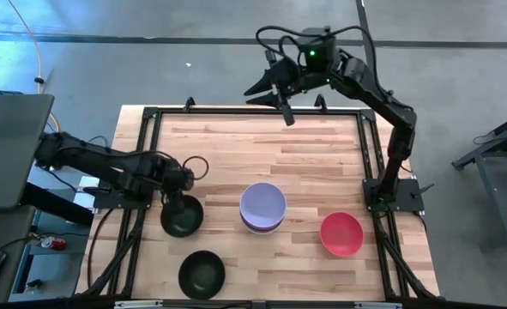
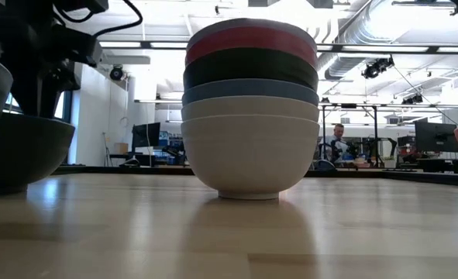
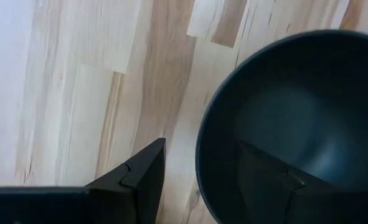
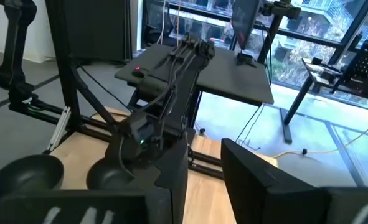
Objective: Nest bowls inside each other
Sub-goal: Stack the top black bowl on top of the light violet bowl
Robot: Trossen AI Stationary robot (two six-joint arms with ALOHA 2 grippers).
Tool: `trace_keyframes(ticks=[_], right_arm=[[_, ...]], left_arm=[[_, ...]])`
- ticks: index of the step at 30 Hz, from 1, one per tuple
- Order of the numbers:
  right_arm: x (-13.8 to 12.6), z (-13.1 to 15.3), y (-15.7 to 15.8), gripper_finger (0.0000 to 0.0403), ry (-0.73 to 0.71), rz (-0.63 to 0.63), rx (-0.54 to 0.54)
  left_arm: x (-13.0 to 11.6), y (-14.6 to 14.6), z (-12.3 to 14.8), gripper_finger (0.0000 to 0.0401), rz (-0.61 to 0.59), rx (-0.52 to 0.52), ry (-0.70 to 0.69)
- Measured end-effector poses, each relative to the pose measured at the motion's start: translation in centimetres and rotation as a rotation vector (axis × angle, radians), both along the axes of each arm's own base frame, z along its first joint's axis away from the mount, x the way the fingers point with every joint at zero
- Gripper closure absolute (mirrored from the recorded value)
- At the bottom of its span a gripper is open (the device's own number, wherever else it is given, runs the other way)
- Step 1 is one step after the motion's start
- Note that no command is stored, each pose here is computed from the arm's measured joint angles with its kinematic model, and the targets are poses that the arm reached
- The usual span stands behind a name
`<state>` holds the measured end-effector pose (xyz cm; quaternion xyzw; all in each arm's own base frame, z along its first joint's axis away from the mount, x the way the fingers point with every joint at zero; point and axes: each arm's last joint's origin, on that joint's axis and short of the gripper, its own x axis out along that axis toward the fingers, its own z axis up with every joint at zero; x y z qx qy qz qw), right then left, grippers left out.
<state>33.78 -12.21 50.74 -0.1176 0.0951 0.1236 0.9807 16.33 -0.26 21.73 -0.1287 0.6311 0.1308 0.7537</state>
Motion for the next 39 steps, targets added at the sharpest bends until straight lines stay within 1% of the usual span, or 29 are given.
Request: trace_keyframes(ticks=[6, 14, 17, 21, 24, 28, 29, 35, 39], right_arm=[[-0.3, 0.1, 0.1, 0.0313, 0.007, 0.000, 0.003], [-0.4, -0.2, 0.2, 0.0313, 0.041, 0.001, 0.017], [-0.4, -0.3, 0.2, 0.0313, 0.046, 0.007, 0.021], [-0.5, -0.4, 0.2, 0.0313, 0.064, 0.010, 0.019], [-0.5, -0.6, 0.2, 0.0313, 0.076, 0.011, 0.021], [-0.6, -0.7, 0.3, 0.0313, 0.090, 0.012, 0.026], [-0.6, -0.7, 0.3, 0.0313, 0.093, 0.012, 0.027], [-0.6, -0.8, 0.3, 0.0313, 0.101, 0.024, 0.040], [-0.7, -0.9, 0.4, 0.0313, 0.107, 0.053, 0.055]], left_arm=[[0.6, -0.1, -0.7, 0.0224, 0.003, 0.003, 0.039], [1.7, -0.1, -2.0, 0.0224, -0.031, 0.006, 0.107], [1.9, -0.1, -2.3, 0.0231, -0.044, 0.007, 0.115], [2.1, -0.1, -2.4, 0.0264, -0.051, 0.004, 0.113], [2.1, -0.1, -2.4, 0.0308, -0.056, 0.005, 0.114], [2.1, -0.1, -2.4, 0.0379, -0.072, 0.007, 0.115], [2.1, -0.1, -2.4, 0.0388, -0.079, 0.006, 0.116], [2.1, 0.5, -2.3, 0.0394, -0.077, -0.005, 0.111], [2.1, 1.4, -2.3, 0.0397, -0.082, -0.047, 0.108]])
